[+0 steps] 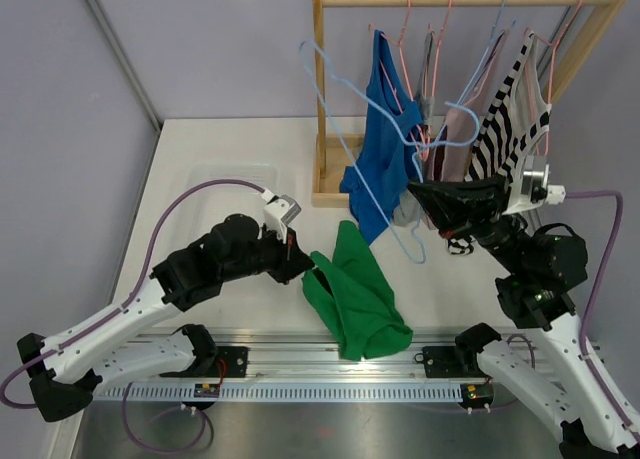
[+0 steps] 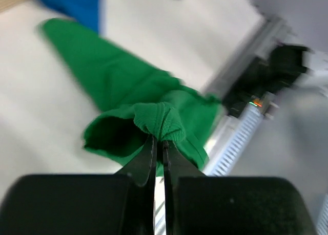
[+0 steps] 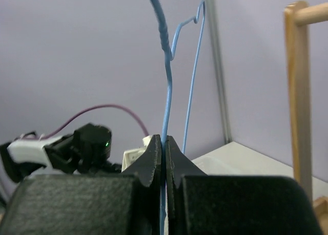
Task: Remove the tank top from the hanger
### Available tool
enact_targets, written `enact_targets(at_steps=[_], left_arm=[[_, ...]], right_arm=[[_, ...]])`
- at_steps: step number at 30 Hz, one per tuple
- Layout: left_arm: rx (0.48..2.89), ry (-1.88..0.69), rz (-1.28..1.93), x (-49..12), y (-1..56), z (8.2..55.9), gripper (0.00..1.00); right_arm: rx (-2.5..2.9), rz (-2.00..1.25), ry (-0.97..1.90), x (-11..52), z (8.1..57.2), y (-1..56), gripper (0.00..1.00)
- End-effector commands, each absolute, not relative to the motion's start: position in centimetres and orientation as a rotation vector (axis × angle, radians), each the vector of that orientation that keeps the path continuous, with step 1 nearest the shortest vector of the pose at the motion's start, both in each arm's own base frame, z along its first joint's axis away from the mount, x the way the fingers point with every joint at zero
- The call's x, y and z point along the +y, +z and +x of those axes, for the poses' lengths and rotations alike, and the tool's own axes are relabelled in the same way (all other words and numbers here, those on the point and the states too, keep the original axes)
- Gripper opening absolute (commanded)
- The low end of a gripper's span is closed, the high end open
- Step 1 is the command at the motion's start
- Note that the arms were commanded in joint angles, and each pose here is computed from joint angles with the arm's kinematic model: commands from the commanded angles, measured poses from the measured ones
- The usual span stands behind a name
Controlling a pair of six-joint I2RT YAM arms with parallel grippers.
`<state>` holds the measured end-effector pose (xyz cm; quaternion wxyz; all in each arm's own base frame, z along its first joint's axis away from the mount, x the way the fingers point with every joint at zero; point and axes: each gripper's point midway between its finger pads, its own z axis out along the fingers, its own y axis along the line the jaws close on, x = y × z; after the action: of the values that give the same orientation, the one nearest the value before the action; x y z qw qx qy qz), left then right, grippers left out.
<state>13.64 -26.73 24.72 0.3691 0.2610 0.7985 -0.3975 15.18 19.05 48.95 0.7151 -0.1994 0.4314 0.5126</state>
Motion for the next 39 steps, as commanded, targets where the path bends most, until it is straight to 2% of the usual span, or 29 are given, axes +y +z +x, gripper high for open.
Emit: enact_targets(at_steps=[1,4,5,7,8,12,14,15,16,17,22,26,39], left_arm=[[2.120,-0.605,0.363,-21.5,24.7,18.5,0.00],[2.144,-0.547,0.368,-20.7,24.5,18.5,0.15],[2.136,-0.550,0.368,-20.6,24.9,18.5,0.32],[2.127,-0.549,0.373,-20.4,25.4,18.4,0.50],[2.120,-0.548,0.374,-20.2,25.8,18.4,0.62],[2.101,-0.514,0.363,-18.9,26.9,18.2,0.77],[2.092,-0.502,0.359,-18.0,27.3,17.8,0.81],[2.083,-0.490,0.350,-17.5,27.7,17.8,0.90],[2.077,-0.482,0.355,-17.1,27.8,17.7,0.92],[2.065,-0.481,0.355,-16.5,28.2,17.3,0.99],[2.007,-0.409,0.348,-13.9,28.6,17.1,0.99],[1.962,-0.342,0.299,-12.3,28.1,17.6,0.99],[1.981,-0.285,0.277,-12.3,25.6,18.5,0.99]], right_arm=[[1.040,-0.217,1.023,16.4,17.9,52.6,0.00],[1.224,-0.138,0.900,15.9,21.3,51.3,0.00],[1.226,-0.119,0.875,15.4,21.4,52.6,0.00],[1.349,-0.104,0.796,15.6,23.8,50.8,0.00],[1.337,-0.099,0.786,15.4,23.8,52.1,0.00],[1.438,-0.067,0.670,15.0,26.6,51.7,0.00],[1.465,-0.055,0.639,15.3,28.0,52.0,0.00],[1.487,-0.059,0.628,15.4,28.3,51.7,0.00],[1.517,-0.062,0.616,15.9,29.4,51.0,0.00],[1.513,-0.064,0.621,16.0,29.4,51.6,0.00],[1.583,-0.086,0.603,17.4,31.8,50.0,0.00],[1.561,-0.104,0.600,18.0,32.8,50.9,0.00],[1.576,-0.190,0.411,22.9,39.7,52.0,0.00]])
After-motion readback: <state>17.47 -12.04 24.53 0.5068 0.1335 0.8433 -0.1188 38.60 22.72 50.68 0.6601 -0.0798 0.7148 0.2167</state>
